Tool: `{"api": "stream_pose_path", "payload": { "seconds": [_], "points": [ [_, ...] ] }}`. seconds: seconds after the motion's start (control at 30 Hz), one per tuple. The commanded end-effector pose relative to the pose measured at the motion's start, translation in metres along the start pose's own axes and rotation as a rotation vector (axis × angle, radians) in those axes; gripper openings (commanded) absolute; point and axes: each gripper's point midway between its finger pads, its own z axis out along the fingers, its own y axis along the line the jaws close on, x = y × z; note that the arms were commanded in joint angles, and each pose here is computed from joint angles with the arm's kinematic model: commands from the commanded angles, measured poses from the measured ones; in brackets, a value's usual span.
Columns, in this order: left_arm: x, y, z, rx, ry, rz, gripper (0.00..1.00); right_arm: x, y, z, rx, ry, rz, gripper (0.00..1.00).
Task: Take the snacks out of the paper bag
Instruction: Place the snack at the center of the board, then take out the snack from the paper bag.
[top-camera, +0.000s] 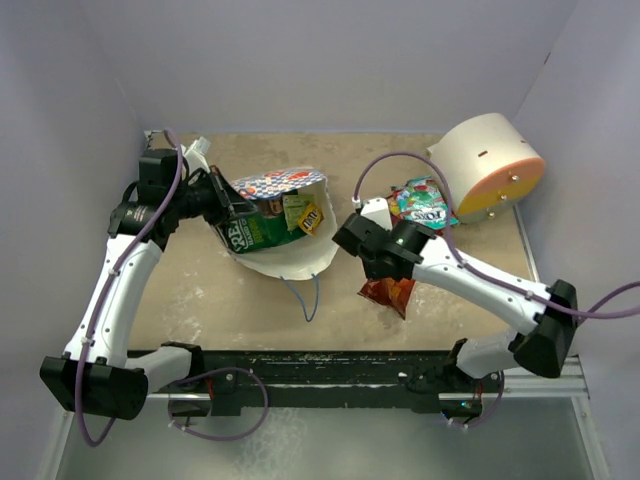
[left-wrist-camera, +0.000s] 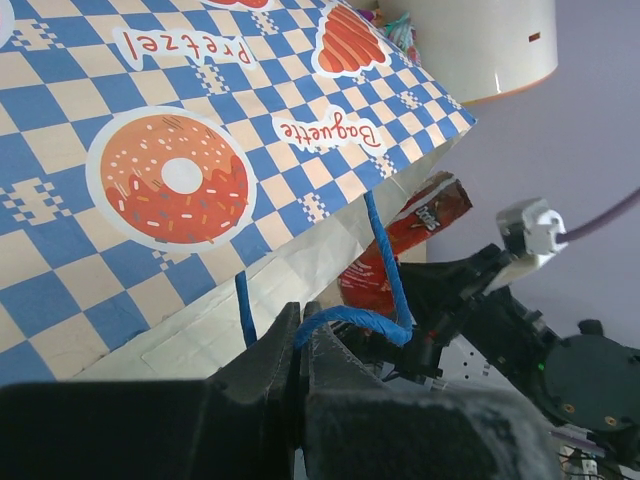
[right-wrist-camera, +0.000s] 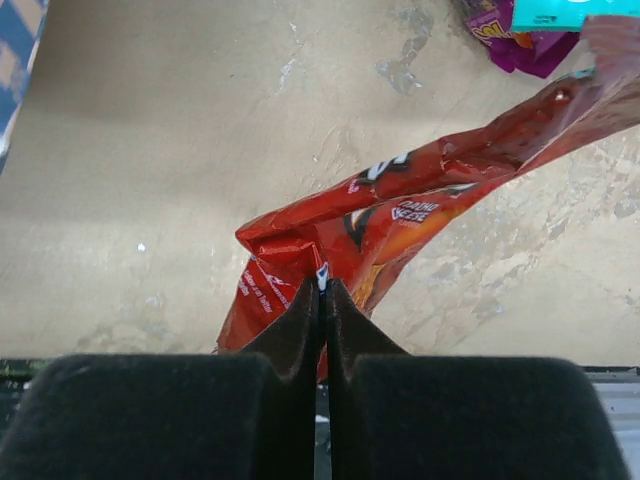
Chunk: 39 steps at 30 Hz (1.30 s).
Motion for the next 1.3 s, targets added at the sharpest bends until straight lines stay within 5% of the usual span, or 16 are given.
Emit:
{"api": "stream_pose_path", "payload": {
  "seconds": [0.0,0.33,0.37,0.43,0.47,0.57,0.73,1.07,1.13,1.27],
  "points": [
    [-0.004,-0.021,-0.016,0.062,-0.028,0.060,0.00,-0.007,0.014,0.024,0.048,0.017,0.051,0.00],
    [-0.001,-0.020,-0.015,0.066,-0.011,0.062,0.00,0.021,0.069,0.055,-0.157,0.139,-0.133,0.00],
    [-0.001,-0.020,-0.014,0.069,-0.008,0.062,0.00,0.017,0.077,0.060,-0.187,0.109,-0.128,0.09],
    [-0.001,-0.020,-0.013,0.074,-0.004,0.058,0.00,-0.001,0.092,0.069,-0.248,-0.008,-0.105,0.53],
    [0.000,-0.021,-0.012,0.082,0.003,0.053,0.00,-0.016,0.095,0.064,-0.259,-0.059,-0.085,0.66],
    [0.001,-0.027,-0.013,0.110,0.014,0.063,0.00,-0.061,0.086,0.034,-0.248,-0.184,-0.043,0.86],
    [0.008,-0.036,-0.015,0.185,0.028,0.105,0.00,-0.086,0.083,-0.012,-0.404,-0.347,-0.047,0.93],
    [0.020,-0.035,-0.021,0.200,0.047,0.142,0.00,-0.038,0.146,-0.119,-1.009,-0.742,-0.493,0.89],
    [0.021,-0.036,-0.023,0.207,0.049,0.145,0.00,-0.029,0.162,-0.124,-1.050,-0.787,-0.579,0.86],
    [0.024,-0.038,-0.028,0.205,0.043,0.152,0.00,-0.065,0.186,-0.107,-0.926,-0.892,-0.501,0.72]
  ]
}}
